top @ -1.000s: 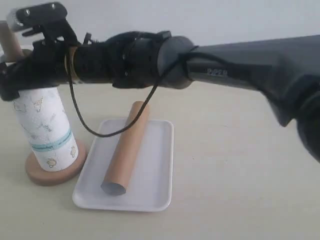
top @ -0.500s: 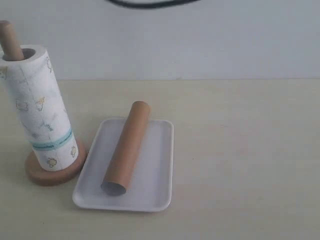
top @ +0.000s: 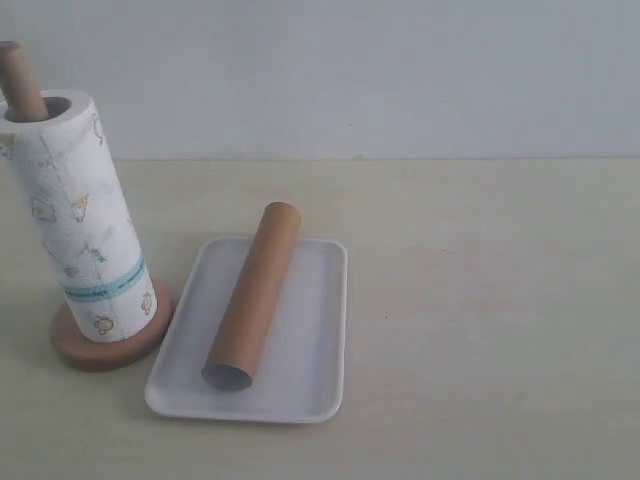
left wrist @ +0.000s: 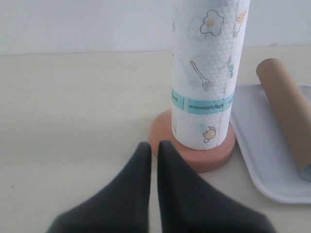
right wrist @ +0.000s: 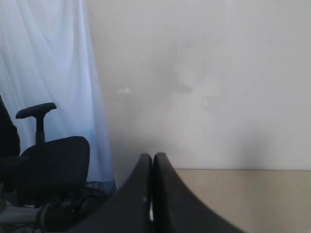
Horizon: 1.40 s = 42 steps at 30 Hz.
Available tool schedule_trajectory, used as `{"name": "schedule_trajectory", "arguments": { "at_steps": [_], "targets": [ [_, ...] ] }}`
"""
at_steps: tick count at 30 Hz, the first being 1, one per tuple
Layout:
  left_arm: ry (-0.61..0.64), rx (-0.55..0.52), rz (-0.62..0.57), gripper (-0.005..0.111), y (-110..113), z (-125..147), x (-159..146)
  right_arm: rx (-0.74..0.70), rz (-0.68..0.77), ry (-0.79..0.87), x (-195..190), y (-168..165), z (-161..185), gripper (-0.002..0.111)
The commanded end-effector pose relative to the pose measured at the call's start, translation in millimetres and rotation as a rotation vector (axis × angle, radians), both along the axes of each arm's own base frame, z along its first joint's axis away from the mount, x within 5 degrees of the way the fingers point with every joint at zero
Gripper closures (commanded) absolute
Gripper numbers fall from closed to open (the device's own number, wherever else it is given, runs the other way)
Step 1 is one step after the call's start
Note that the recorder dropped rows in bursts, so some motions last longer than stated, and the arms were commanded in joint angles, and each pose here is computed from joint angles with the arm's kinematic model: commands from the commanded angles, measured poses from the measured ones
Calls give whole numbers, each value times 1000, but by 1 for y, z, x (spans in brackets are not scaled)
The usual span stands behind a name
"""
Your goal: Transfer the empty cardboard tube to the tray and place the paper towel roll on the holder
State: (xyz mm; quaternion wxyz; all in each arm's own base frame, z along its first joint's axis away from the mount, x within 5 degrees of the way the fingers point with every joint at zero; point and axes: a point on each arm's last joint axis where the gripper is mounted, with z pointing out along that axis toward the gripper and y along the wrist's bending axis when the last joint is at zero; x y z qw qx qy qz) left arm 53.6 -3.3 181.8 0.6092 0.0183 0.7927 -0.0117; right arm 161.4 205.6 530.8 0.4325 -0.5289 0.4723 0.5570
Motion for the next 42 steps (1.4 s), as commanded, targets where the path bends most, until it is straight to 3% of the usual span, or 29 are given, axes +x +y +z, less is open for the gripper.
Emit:
{"name": "schedule_trajectory", "arguments": {
  "at_steps": [1,7,12,24,28,32,37,42],
  "targets": [
    [-10,1,2,103,0,1,0,0,-69,1,-4,-23,-1,108],
    [-10,1,2,103,0,1,0,-11,-162,18,-16,-51,-12,109],
    [-10,1,2,103,0,1,0,-45,-186,90,-34,-63,-41,109],
    [-10,1,2,103,0,1,0,-65,-660,270,-30,-88,-152,109],
    [-10,1,2,103,0,1,0,-105,-755,371,-25,-93,-185,109],
    [-10,1,2,103,0,1,0,-99,-862,377,-17,-98,-192,109],
    [-10,1,2,103,0,1,0,-97,-883,362,-15,-100,-192,109],
    [-10,1,2,103,0,1,0,-161,-947,215,-9,-102,-203,109]
  ]
}}
